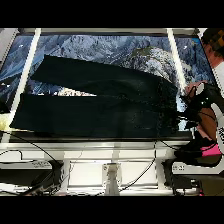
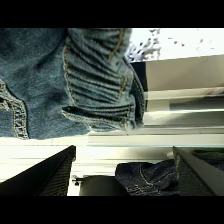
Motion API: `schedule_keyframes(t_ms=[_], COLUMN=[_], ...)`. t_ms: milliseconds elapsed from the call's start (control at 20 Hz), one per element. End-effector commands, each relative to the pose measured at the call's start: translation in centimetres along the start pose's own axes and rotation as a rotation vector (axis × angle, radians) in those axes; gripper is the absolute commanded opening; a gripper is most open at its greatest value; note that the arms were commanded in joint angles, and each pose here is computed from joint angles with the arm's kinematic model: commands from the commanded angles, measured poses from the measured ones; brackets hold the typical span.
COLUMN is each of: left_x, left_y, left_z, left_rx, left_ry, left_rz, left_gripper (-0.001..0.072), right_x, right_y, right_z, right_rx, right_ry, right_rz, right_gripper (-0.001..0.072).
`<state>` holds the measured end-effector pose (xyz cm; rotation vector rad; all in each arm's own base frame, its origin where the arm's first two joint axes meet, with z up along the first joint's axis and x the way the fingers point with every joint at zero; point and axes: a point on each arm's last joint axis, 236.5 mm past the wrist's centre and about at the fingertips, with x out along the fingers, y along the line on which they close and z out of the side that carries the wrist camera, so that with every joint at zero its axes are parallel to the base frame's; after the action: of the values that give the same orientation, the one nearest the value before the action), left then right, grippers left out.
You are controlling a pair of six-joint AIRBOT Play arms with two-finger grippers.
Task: Fold the clothes and pants, and hang the long-sleeved shirts on hangers.
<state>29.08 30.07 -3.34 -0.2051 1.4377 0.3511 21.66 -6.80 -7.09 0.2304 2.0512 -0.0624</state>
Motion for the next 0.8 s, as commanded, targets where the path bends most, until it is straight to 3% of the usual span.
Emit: schedule_keyframes(t_ms=[0, 300, 600, 650, 750], left_x=[0.0, -1.5, -4.5, -5.3, -5.4], left_y=[1.0, -4.6, -14.9, -16.6, -19.2], left_z=[1.1, 8.3, 15.6, 17.0, 18.4], left_rx=[0.015, -0.064, 0.046, -0.011, -0.13], left_ry=[-0.042, -0.321, -0.563, -0.617, -0.646], left_rz=[0.047, -0.131, -0.201, -0.247, -0.36], left_gripper=[0.0705, 0.0699, 0.0638, 0.0638, 0.0638], right_x=[-0.1, -3.5, -9.6, -10.6, -13.1], right_y=[0.0, -0.1, 0.4, 0.9, 1.8], right_z=[0.3, 2.4, 9.2, 11.1, 14.5], right_rx=[-0.02, -0.081, -0.09, -0.082, -0.058], right_ry=[-0.013, -0.121, -0.464, -0.556, -0.734], right_rz=[-0.001, -0.01, -0.009, 0.009, 0.053], right_gripper=[0.0687, 0.0686, 0.0684, 0.0664, 0.0553])
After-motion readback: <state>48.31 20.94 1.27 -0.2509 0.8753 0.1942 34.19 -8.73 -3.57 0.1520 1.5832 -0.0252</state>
